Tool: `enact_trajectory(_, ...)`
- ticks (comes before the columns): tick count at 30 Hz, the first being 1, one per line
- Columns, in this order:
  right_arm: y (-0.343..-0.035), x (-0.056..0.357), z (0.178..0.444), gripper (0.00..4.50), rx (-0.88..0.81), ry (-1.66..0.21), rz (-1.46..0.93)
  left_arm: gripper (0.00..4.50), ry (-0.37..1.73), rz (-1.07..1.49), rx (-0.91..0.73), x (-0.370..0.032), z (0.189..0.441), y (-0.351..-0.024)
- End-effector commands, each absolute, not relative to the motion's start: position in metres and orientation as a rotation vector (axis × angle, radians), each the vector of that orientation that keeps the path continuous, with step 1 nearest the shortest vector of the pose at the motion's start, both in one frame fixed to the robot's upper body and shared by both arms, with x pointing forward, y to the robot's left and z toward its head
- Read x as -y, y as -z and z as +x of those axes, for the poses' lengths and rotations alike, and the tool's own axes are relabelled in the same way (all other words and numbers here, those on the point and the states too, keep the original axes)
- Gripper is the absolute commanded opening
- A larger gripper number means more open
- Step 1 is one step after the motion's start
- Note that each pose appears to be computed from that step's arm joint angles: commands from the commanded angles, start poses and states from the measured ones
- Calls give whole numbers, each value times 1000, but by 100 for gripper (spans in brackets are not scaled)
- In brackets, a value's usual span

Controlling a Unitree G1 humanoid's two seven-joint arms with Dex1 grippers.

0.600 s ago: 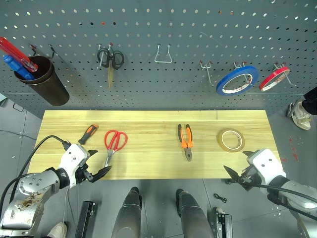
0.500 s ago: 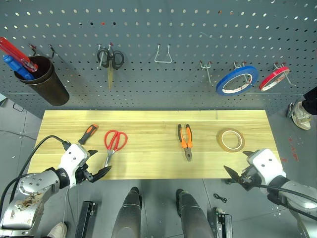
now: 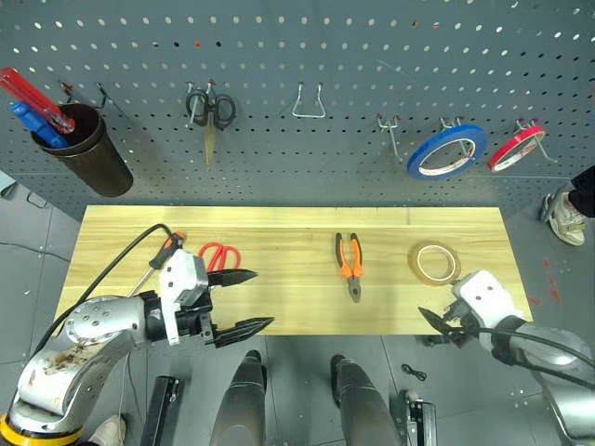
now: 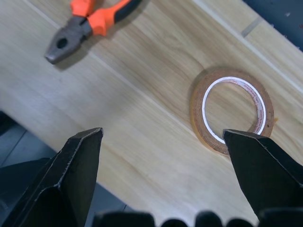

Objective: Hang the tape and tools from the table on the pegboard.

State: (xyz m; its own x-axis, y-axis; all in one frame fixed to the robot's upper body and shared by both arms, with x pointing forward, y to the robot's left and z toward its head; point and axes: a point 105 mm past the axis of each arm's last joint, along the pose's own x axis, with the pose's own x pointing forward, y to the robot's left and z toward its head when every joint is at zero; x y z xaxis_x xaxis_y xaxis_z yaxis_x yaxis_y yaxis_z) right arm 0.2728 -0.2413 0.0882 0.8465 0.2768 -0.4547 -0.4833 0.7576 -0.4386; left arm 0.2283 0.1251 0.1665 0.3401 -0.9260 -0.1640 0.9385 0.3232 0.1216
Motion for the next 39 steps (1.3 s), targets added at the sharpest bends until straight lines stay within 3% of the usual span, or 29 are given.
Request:
enact_trajectory(1,-82,240,283,448,-382,-420,-584,450,1253,227,-32,-121,231,-168)
enact_trajectory(10,-52,246,315,448,-467,-353,-545,450,1250,184,-41,-123,230,-166)
enact_trajectory(24,-54,258,362,448,-506,-339,-448,450,1235,162,-55,-128,227,-166)
enact_trajectory(34,-45,267,376,448,-605,-336,-336,450,1230,157,-44,-128,226,-171)
enact_trajectory(39,-42,264,375,297,-617,-356,-339,450,1229,152,-40,-127,225,-174)
